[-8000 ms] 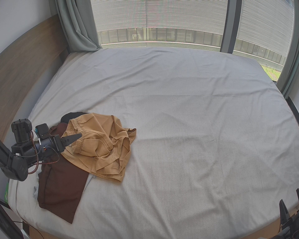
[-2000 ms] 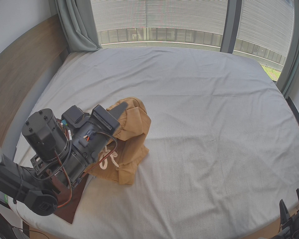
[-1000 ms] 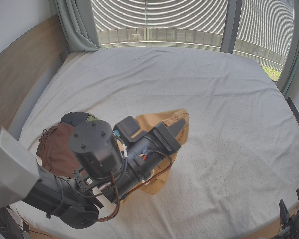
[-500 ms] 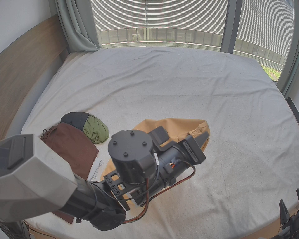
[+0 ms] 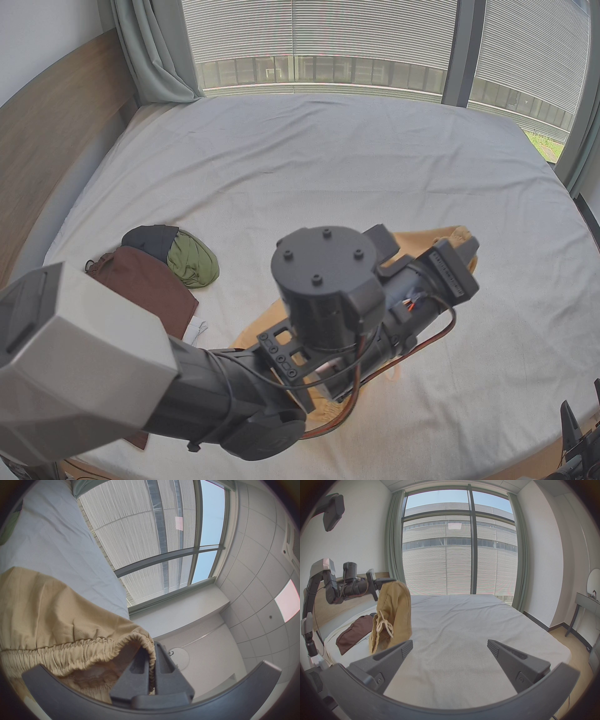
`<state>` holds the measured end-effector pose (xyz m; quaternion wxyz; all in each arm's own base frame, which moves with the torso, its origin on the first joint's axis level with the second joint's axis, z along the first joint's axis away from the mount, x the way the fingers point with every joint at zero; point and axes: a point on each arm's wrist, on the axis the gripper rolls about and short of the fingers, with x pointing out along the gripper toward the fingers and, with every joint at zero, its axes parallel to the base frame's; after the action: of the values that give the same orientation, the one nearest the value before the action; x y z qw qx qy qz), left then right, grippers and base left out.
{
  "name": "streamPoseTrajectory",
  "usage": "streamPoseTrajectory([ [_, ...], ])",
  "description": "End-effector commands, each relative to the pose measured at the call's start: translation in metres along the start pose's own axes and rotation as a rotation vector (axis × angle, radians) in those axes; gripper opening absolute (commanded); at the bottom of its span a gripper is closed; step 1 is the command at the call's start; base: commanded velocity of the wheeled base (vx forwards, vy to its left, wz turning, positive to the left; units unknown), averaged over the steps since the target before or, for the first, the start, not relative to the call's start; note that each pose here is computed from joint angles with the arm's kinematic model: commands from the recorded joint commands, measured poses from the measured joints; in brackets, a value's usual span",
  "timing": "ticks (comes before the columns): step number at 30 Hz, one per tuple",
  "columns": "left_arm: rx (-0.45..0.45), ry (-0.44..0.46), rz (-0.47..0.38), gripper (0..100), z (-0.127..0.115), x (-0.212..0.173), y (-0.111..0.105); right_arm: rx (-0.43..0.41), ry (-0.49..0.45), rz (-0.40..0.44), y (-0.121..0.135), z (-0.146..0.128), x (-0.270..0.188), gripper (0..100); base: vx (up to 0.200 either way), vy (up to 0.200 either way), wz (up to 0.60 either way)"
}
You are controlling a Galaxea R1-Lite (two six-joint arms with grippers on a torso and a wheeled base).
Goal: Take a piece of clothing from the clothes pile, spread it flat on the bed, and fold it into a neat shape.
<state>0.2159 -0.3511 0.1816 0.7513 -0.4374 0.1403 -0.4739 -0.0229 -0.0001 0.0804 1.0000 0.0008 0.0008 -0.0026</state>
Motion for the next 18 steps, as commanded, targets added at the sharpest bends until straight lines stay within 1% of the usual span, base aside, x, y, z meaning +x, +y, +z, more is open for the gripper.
streamPoseTrajectory([
  [1, -0.062, -0.026, -0.134, 0, 0.008, 0.013, -0.052, 0.0, 0.001, 0.001, 0.0, -0.005, 0.0, 100, 0.0, 0.0, 0.0],
  [4, -0.087, -0.057, -0.211, 0, 0.022, 0.016, -0.085, 0.0, 0.001, 0.001, 0.0, -0.005, 0.0, 100, 0.0, 0.0, 0.0],
  [5, -0.094, -0.063, -0.223, 0, 0.026, 0.016, -0.091, 0.0, 0.001, -0.001, 0.0, -0.005, 0.0, 100, 0.0, 0.0, 0.0],
  [6, -0.115, -0.075, -0.245, 0, 0.036, 0.015, -0.104, 0.0, 0.001, 0.001, 0.0, -0.005, 0.0, 100, 0.0, 0.0, 0.0],
  [7, -0.129, -0.083, -0.254, 0, 0.039, 0.014, -0.11, 0.0, 0.001, 0.001, 0.0, -0.005, 0.0, 100, 0.0, 0.0, 0.0],
  [8, -0.168, -0.097, -0.28, 0, 0.047, 0.012, -0.123, 0.0, 0.001, -0.001, 0.0, -0.005, 0.0, 100, 0.0, 0.0, 0.0],
  [10, -0.206, -0.116, -0.305, 0, 0.055, 0.007, -0.135, 0.0, 0.001, 0.001, 0.0, -0.005, 0.0, 100, 0.0, 0.0, 0.0],
  [11, -0.213, -0.124, -0.309, 0, 0.058, 0.005, -0.137, 0.0, 0.001, 0.001, 0.0, -0.005, 0.0, 100, 0.0, 0.0, 0.0],
  [13, -0.214, -0.135, -0.301, 0, 0.063, 0.002, -0.136, 0.0, 0.001, 0.001, 0.0, -0.005, 0.0, 100, 0.0, 0.0, 0.0],
  [14, -0.208, -0.139, -0.28, 0, 0.066, -0.001, -0.13, 0.0, 0.001, 0.001, 0.0, -0.005, 0.0, 100, 0.0, 0.0, 0.0],
  [16, -0.192, -0.146, -0.219, 0, 0.071, -0.005, -0.112, 0.0, 0.001, 0.001, 0.0, -0.005, 0.0, 100, 0.0, 0.0, 0.0],
  [18, -0.164, -0.15, -0.132, 0, 0.075, -0.01, -0.084, 0.0, 0.001, -0.001, 0.0, -0.005, 0.0, 100, 0.0, 0.0, 0.0],
])
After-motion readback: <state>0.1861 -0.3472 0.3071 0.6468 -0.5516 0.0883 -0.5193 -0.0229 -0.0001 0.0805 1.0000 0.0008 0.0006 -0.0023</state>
